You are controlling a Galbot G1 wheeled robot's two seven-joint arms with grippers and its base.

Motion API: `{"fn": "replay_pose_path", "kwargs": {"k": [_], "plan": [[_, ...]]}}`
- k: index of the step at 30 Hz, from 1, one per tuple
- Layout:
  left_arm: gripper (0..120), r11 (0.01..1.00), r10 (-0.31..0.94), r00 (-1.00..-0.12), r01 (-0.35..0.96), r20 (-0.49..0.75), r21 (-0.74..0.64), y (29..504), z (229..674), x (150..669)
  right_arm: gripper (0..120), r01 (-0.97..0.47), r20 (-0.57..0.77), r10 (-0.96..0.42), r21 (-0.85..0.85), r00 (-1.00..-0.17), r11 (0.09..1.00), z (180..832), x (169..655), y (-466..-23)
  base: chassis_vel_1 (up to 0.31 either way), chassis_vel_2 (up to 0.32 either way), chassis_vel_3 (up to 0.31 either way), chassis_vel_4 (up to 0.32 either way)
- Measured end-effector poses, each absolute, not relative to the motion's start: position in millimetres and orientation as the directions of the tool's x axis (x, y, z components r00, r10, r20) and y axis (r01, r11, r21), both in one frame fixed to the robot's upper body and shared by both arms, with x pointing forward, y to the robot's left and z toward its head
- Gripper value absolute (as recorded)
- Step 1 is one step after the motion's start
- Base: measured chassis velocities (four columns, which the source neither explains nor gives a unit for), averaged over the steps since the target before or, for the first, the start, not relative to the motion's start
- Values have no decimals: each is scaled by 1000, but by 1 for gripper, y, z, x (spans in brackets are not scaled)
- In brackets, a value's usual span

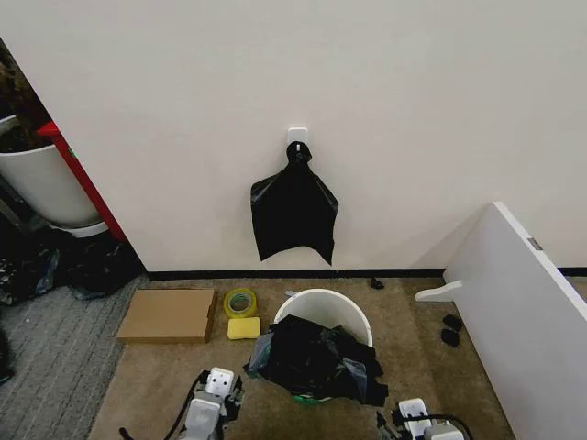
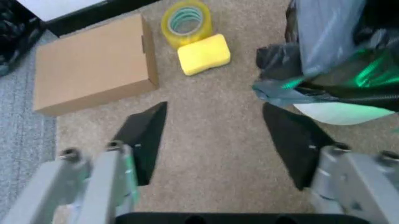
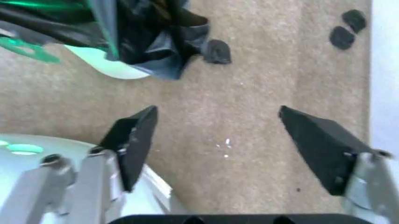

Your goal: Place the garbage bag over the trash bin.

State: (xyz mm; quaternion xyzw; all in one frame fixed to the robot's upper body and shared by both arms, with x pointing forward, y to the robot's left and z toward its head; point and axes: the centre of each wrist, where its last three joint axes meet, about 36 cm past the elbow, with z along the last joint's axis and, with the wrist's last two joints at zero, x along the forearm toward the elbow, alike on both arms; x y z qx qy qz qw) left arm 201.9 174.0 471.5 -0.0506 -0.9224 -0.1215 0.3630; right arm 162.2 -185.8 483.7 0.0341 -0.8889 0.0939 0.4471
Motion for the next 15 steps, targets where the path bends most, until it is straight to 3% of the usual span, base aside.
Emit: {"fn": "replay_pose_path", "kwargs": {"k": [3, 5, 8, 12, 15], "plan": [[78, 970, 20, -730, 181, 683, 165, 175, 483, 203, 86, -124, 777, 32, -141, -629, 982, 485, 168, -188, 0, 0, 0, 0], [86, 973, 29, -743, 175, 669, 152, 175, 493, 203, 94, -102, 717, 10, -113, -697, 988, 488, 179, -188, 0, 0, 0, 0], [98, 979, 20, -795, 137, 606, 148, 177, 502, 207, 100, -95, 511, -63, -36, -858, 995, 500, 207, -189, 0, 0, 0, 0], [100, 981, 26, -871, 117, 491, 157, 178, 509, 219, 100, -117, 387, -107, -4, -916, 993, 501, 228, -197, 0, 0, 0, 0], [100, 983, 27, -916, 96, 400, 154, 178, 505, 232, 100, -171, 389, -151, -18, -909, 985, 488, 264, -207, 0, 0, 0, 0]]}}
